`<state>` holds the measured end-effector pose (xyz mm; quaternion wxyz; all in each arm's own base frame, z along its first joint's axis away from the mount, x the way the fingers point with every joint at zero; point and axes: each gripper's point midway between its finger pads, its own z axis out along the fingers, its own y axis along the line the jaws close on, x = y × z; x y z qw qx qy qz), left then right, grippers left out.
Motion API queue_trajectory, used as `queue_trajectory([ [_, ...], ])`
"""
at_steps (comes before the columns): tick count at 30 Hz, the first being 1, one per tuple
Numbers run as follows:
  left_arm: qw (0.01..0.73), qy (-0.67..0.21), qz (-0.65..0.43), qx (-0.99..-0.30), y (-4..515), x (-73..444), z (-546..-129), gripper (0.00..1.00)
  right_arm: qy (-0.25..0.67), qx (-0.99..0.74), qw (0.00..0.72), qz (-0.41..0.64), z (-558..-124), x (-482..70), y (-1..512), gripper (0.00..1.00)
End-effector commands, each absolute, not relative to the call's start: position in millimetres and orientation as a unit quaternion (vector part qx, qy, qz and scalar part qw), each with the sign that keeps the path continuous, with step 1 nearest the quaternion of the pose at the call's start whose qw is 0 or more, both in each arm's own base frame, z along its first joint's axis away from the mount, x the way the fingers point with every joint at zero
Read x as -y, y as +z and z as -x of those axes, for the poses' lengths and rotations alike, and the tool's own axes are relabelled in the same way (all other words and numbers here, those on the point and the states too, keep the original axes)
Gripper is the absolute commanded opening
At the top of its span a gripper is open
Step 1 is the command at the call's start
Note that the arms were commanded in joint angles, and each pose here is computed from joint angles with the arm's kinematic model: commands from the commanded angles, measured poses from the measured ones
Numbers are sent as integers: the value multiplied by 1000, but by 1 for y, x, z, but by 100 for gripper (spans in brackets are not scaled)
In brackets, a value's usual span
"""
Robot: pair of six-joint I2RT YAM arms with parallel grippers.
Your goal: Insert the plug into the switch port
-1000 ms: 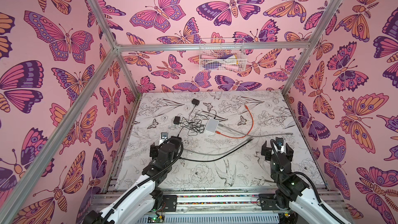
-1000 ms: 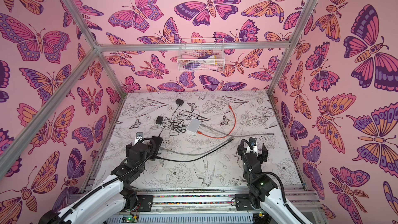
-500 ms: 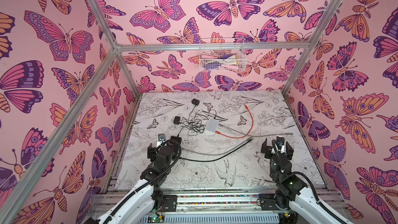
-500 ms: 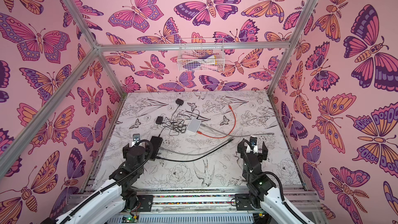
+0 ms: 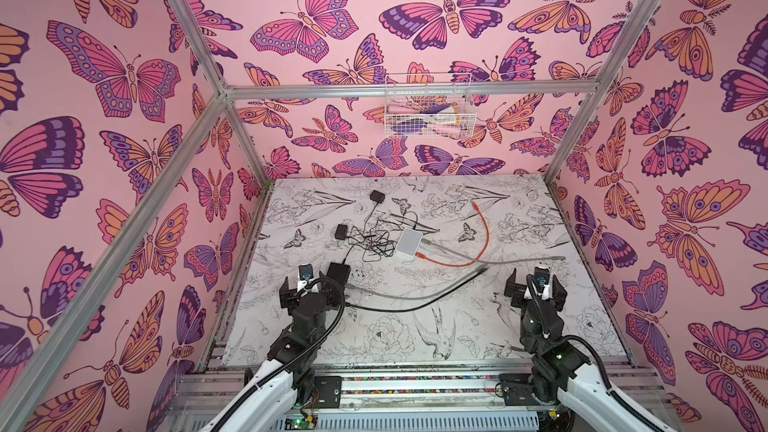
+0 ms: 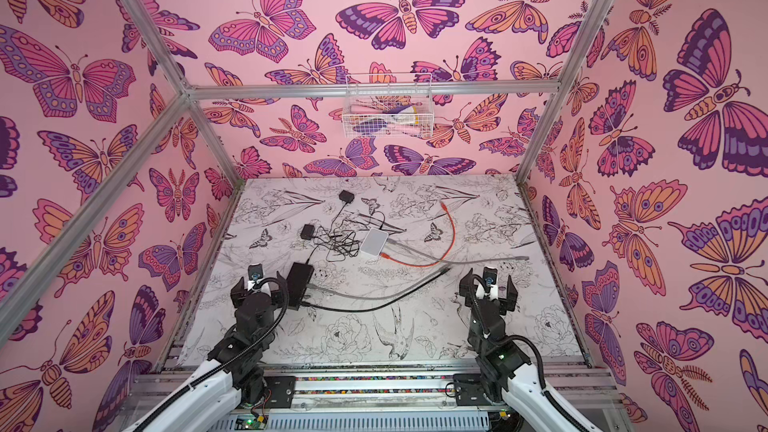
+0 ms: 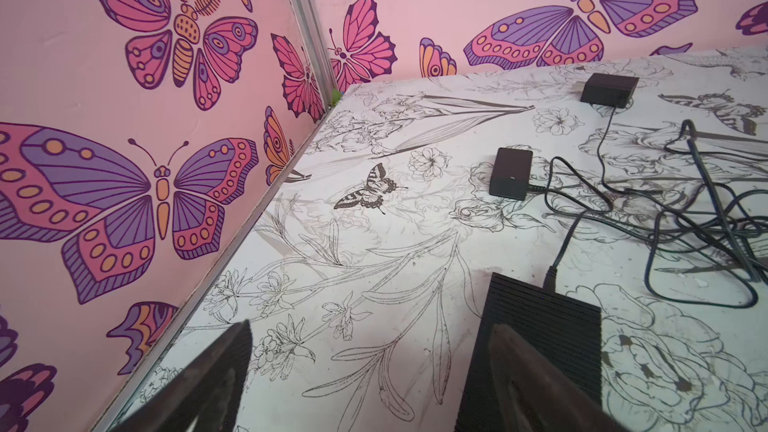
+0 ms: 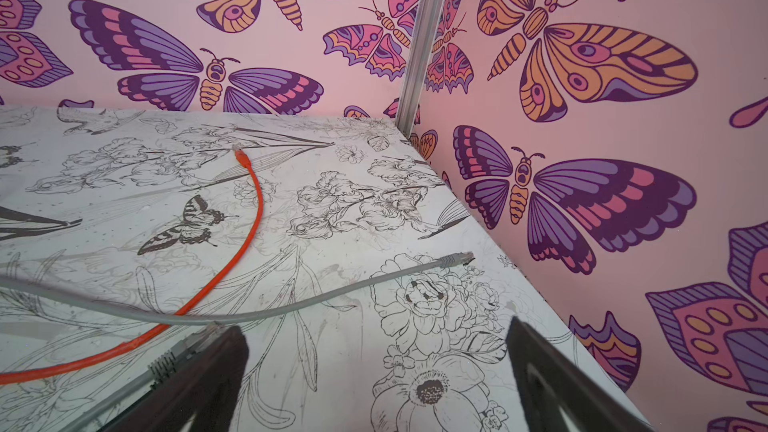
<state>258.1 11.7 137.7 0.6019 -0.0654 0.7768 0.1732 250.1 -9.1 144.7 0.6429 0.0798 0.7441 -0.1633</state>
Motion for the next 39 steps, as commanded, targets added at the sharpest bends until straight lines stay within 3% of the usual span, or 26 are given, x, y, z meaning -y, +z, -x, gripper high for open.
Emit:
queue_trajectory([
  [1, 620, 181, 77, -760, 144, -17, -258, 99, -164, -727, 659, -97, -252, 14, 153, 99],
  [16, 653, 175, 73, -733, 148, -17, -271, 99, -135, -720, 670, -120, -260, 26, 147, 99],
  [39, 650, 157, 102, -737, 143, -31, -296, 99, -127, -733, 662, -95, -303, 14, 141, 99],
])
